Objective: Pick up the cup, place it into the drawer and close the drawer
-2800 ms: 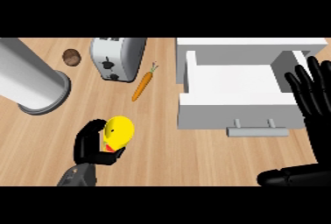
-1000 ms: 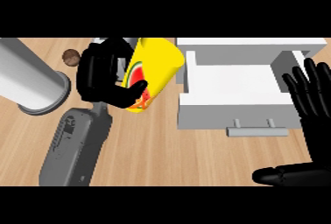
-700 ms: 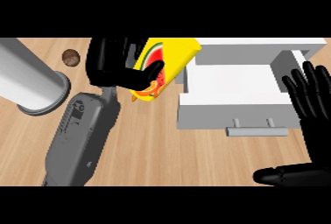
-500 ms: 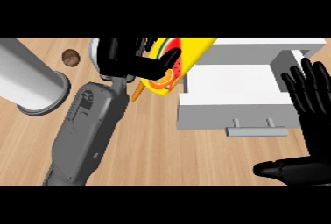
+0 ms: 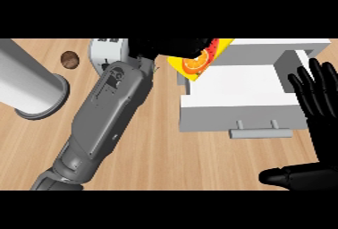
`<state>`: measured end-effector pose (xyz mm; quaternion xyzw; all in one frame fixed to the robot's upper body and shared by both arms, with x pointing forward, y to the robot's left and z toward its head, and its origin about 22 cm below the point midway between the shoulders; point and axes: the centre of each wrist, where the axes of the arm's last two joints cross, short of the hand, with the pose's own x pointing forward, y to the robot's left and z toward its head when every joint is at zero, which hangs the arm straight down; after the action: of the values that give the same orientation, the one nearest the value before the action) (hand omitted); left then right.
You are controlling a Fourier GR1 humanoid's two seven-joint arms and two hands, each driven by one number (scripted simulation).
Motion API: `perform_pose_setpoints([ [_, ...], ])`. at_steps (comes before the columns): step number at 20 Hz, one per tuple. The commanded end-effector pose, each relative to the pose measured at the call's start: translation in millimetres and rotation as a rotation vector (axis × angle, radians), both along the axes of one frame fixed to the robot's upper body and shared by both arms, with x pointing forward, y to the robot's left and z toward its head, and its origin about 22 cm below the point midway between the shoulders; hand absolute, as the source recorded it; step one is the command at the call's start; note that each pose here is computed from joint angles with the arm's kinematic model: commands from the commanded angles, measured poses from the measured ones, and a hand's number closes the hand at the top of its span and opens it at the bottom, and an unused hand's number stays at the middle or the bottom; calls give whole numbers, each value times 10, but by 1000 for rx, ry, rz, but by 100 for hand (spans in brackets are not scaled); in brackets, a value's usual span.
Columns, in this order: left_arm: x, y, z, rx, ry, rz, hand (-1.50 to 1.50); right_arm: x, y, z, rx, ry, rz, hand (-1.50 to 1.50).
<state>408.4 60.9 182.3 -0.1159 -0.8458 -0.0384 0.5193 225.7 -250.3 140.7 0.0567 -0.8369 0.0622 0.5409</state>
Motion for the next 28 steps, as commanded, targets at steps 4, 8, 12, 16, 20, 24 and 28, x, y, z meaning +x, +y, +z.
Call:
perform_pose_setpoints([
  [4, 114, -309, -98, 57, 19, 43, 150, 57, 23, -62, 6, 9, 20, -150],
  [8, 132, -374, -217, 68, 66, 42, 150, -31, 60, -42, -7, 4, 17, -150],
  [12, 214, -375, -271, 101, 95, 37, 150, 114, -12, 18, -6, -20, 19, -150],
  [16, 235, -408, -337, 172, 100, 39, 150, 3, -42, -59, 8, -17, 46, -150],
  [20, 212, -453, -403, 212, 86, 52, 150, 140, 2, -111, 6, -14, 47, -150],
  [24, 221, -473, -420, 258, 108, 60, 150, 161, 92, -73, 2, -14, 72, -150],
  [28, 190, -473, -548, 344, 96, 105, 150, 90, 112, -22, 12, -22, 101, -150],
])
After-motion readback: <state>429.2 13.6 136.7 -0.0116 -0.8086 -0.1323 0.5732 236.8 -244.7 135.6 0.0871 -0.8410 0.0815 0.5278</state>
